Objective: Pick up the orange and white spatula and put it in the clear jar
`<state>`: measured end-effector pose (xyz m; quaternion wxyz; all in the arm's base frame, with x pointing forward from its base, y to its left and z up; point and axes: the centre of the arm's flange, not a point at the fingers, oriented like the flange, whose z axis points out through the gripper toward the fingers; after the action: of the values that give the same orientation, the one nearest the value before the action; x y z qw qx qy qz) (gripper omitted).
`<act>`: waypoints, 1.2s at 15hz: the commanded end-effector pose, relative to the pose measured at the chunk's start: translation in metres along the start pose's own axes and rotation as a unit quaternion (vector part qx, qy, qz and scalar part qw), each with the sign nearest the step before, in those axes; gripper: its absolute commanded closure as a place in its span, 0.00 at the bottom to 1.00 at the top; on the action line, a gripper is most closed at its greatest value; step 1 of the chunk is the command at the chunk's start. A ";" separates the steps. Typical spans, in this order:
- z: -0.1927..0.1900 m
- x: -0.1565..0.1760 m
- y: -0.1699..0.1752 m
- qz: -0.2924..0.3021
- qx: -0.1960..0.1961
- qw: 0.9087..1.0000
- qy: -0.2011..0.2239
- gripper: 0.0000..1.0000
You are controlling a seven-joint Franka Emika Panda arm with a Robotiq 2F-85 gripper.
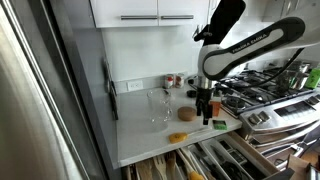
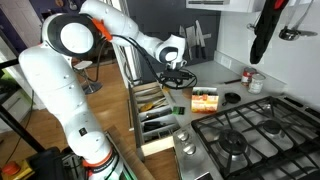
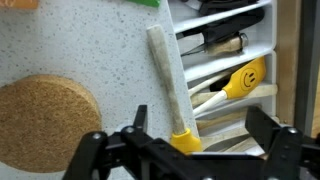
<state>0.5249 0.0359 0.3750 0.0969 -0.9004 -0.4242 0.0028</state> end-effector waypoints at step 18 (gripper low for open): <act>0.069 -0.030 -0.019 -0.115 -0.030 0.990 0.077 0.77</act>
<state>0.4939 0.0367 0.3114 0.1032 -0.8509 -0.5094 -0.0765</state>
